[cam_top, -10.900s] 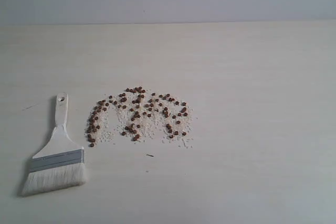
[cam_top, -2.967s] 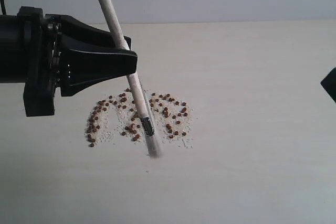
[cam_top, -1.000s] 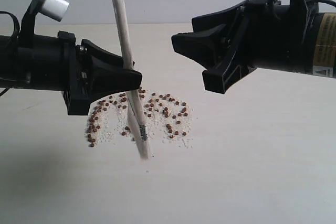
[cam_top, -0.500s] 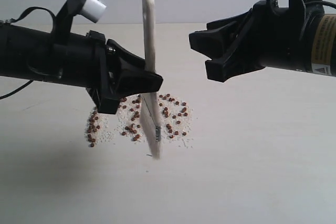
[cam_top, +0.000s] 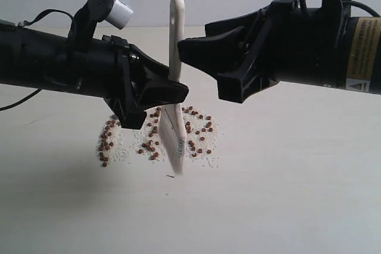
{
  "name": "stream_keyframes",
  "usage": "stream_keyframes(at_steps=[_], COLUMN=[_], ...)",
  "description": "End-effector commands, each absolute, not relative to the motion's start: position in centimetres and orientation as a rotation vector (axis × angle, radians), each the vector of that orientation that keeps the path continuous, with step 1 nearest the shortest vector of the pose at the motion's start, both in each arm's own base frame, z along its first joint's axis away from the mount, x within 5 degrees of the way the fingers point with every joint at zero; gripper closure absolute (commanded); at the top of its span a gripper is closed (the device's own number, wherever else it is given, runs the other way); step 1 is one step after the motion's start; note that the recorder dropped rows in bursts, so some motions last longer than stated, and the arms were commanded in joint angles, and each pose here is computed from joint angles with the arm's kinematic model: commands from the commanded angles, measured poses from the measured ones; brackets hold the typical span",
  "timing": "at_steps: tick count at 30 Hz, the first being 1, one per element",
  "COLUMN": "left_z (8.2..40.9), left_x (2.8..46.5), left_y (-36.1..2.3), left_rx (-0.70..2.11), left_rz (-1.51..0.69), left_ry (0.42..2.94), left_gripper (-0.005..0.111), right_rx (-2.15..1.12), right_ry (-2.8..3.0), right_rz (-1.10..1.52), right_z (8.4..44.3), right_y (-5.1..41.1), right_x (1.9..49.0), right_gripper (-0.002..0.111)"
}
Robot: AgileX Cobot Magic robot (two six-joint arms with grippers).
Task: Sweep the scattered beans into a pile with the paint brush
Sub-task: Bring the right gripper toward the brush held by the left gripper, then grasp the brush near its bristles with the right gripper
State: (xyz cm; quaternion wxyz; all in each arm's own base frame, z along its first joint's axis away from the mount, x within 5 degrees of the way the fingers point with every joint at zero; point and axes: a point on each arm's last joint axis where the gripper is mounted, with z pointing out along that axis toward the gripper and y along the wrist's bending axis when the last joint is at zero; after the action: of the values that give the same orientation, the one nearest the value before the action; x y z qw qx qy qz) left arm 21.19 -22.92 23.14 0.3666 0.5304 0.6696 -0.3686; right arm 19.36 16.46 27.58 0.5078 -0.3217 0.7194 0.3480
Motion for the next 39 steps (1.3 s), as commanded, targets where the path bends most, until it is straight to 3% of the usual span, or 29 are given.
stream_keyframes(at_steps=[1, 17, 24, 29, 39], left_z=[23.8, 24.2, 24.2, 24.3, 24.4], left_x=[21.4, 21.6, 21.6, 21.6, 21.5], left_y=[-23.3, -23.5, -23.5, -23.5, -23.6], left_rx=[1.345, 1.325, 1.328, 1.325, 1.308], left_rz=[-0.954, -0.963, -0.962, -0.968, -0.999], left_ry=[1.696, 1.690, 1.690, 1.687, 1.685], left_gripper=[0.107, 0.107, 0.107, 0.107, 0.107], right_rx=[-0.760, -0.746, -0.571, -0.516, -0.555], right_ry=[1.743, 1.743, 1.860, 1.713, 1.780], right_rz=[0.840, 0.842, 0.410, 0.461, 0.764], right_z=[27.6, 28.0, 29.0, 32.4, 28.4], right_y=[16.7, 16.5, 12.7, 11.3, 13.8], right_x=[19.3, 19.0, 19.5, 17.0, 17.2], right_gripper=[0.052, 0.056, 0.033, 0.030, 0.030])
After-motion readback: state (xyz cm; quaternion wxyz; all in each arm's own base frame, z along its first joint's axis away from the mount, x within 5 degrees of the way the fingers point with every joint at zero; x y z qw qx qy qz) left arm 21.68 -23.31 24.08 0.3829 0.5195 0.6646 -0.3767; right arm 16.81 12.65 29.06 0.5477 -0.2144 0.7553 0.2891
